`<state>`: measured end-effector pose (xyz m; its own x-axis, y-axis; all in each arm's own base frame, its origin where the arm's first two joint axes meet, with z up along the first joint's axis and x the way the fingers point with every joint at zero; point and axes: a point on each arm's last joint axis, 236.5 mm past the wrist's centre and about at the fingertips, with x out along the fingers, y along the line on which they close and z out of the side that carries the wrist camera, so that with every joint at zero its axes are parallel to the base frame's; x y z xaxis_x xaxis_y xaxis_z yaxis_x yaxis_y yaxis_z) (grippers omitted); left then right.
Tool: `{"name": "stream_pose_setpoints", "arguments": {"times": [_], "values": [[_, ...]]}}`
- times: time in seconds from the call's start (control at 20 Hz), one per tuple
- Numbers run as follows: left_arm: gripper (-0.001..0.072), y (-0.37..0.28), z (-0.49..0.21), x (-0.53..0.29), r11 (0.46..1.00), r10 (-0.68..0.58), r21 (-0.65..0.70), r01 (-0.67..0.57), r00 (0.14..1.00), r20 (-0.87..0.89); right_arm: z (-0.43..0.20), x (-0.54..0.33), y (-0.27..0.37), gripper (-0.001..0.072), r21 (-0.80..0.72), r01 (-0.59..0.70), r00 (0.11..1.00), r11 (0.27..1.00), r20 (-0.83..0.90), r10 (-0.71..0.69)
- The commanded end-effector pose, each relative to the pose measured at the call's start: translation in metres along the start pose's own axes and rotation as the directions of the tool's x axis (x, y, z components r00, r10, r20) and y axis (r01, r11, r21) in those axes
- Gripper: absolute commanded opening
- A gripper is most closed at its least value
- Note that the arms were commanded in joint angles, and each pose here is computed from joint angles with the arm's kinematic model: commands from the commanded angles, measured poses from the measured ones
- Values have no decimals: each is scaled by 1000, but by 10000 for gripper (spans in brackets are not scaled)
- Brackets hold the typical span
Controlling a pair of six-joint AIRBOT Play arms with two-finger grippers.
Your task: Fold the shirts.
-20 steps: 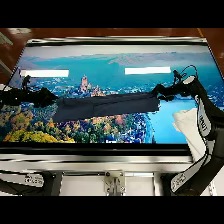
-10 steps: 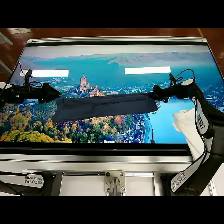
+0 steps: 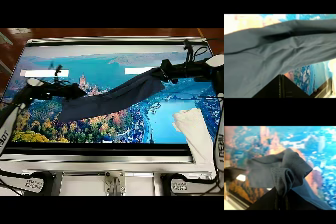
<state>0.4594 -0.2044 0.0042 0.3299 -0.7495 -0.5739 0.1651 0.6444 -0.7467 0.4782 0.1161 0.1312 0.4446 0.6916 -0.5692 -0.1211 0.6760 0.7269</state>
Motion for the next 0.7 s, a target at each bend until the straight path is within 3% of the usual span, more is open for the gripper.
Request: {"name": "stream_pose_setpoints", "arguments": {"times": [0.0,0.3,0.5,0.65], "values": [[42,-55,-37,77,998,-38,48,39,999,-24,-21,-39,78,67,-21,-49,999,999,21,49],[42,-104,-81,154,999,-38,39,37,998,41,-57,-64,118,68,-24,-35,999,999,-21,35],[42,-117,-108,192,995,-86,-59,85,996,-9,-75,-70,118,68,-7,-16,996,1000,-82,16],[39,-112,-119,187,995,-92,-45,89,994,-65,-75,-70,97,68,5,69,994,998,-81,-69]]}}
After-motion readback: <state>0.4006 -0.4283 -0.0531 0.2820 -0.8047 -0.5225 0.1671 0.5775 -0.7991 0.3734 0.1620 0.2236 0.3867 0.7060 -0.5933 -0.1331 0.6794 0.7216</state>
